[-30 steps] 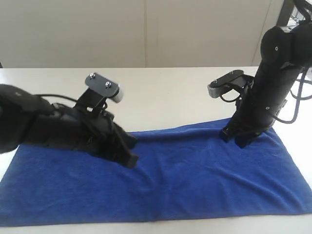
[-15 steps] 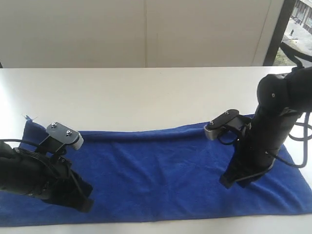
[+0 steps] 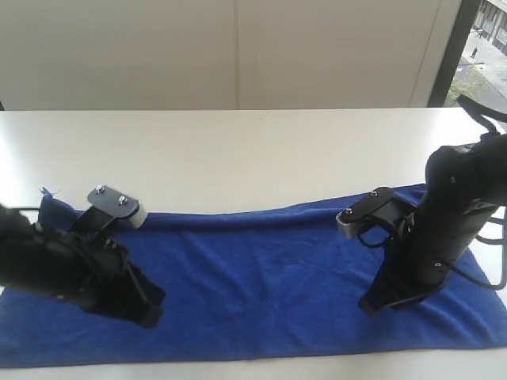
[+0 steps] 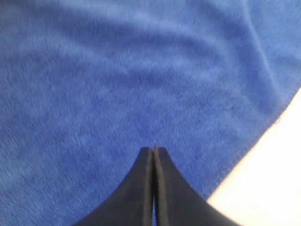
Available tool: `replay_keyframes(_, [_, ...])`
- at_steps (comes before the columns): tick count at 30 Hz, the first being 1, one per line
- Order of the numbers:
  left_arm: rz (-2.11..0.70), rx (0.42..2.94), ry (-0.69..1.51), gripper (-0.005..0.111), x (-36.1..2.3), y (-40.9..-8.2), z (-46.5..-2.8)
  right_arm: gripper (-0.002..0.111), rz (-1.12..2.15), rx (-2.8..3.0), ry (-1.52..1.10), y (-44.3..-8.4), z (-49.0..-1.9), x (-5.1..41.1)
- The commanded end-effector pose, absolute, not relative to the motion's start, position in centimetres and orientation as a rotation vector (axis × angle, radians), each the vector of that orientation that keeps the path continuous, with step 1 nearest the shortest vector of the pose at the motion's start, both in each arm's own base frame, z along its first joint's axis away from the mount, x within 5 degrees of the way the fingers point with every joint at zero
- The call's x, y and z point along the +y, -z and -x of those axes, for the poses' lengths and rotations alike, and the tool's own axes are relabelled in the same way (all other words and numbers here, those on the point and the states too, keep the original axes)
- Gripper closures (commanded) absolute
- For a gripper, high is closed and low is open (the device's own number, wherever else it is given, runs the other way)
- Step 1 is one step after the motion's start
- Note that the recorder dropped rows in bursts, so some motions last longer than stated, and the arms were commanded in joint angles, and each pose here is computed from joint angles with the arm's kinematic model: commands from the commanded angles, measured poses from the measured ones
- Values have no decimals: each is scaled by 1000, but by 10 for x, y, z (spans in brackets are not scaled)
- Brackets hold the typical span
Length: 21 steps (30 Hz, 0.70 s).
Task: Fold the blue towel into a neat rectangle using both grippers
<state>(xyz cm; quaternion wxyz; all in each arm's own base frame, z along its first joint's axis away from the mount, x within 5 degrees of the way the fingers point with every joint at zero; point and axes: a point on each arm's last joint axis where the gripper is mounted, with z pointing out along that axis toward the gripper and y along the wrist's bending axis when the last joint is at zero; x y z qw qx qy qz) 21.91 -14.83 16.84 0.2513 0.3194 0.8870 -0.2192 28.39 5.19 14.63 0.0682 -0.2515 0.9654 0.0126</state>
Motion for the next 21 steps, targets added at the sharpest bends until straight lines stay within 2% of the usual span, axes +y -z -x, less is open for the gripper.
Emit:
replay_keyframes(1, [-1066,2520,385,107,-141,-198,-241,108,751,2871,-28,-160,-281,51])
replay_keyframes(4, [-981,2750,-258,107,-107,-226,-268,108,737,2825,-24,-171,-280,51])
replay_keyframes(5, [-938,2792,-419,107,-99,-235,-273,108,737,2801,-21,-175,-280,53])
replay_keyframes(6, [-944,2837,-488,107,-96,-242,-274,108,735,2778,-28,-180,-280,55])
replay_keyframes(7, [-987,2867,-493,107,-96,-244,-274,108,727,2763,-45,-184,-279,59])
replay_keyframes(12, [-1150,2905,-11,107,-125,-226,-266,108,854,2698,-94,-189,-271,92])
replay_keyframes(21, [-1099,2904,42,107,-113,-155,-235,108,940,2728,-98,-160,-268,112])
